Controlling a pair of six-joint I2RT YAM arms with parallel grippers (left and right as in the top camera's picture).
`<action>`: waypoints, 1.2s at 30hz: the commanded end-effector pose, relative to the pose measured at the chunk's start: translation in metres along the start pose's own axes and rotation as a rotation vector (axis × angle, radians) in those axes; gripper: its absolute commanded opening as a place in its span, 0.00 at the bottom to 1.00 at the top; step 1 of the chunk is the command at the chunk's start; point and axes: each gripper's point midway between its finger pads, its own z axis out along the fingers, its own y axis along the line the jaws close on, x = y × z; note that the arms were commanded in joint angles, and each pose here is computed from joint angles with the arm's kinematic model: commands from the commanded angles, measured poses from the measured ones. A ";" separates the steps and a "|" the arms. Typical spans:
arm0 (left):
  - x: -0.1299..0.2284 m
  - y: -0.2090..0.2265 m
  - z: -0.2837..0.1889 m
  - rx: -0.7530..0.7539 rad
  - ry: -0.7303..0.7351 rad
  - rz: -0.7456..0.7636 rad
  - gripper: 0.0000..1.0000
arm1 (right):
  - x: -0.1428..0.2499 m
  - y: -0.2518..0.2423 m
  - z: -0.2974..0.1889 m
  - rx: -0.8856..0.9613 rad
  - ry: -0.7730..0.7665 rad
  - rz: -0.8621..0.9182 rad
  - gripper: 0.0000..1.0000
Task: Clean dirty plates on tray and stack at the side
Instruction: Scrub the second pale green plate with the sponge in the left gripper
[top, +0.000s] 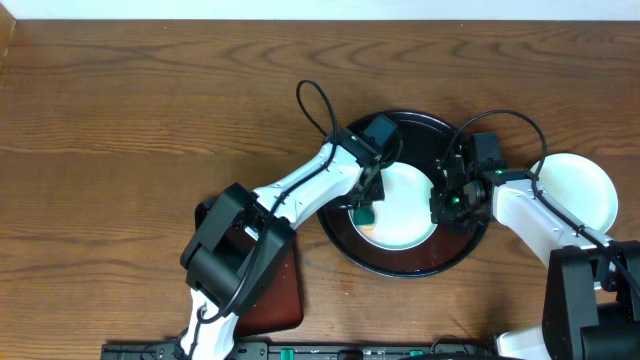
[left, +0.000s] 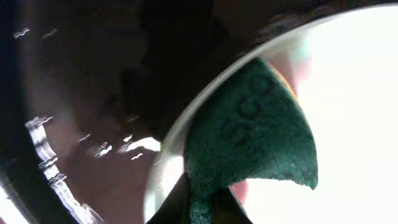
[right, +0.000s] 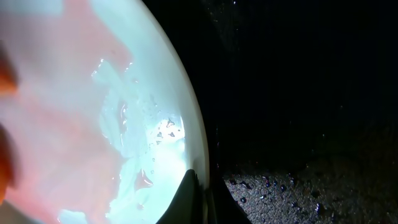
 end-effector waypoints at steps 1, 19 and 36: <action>-0.002 -0.005 0.025 0.026 0.001 0.051 0.08 | 0.017 -0.011 0.013 0.056 0.062 -0.021 0.01; 0.084 -0.096 0.037 0.288 0.202 0.170 0.09 | 0.021 -0.011 0.012 0.057 0.077 -0.020 0.01; 0.001 0.051 -0.016 -0.227 -0.024 -0.014 0.08 | 0.022 -0.013 0.012 0.069 0.082 -0.019 0.01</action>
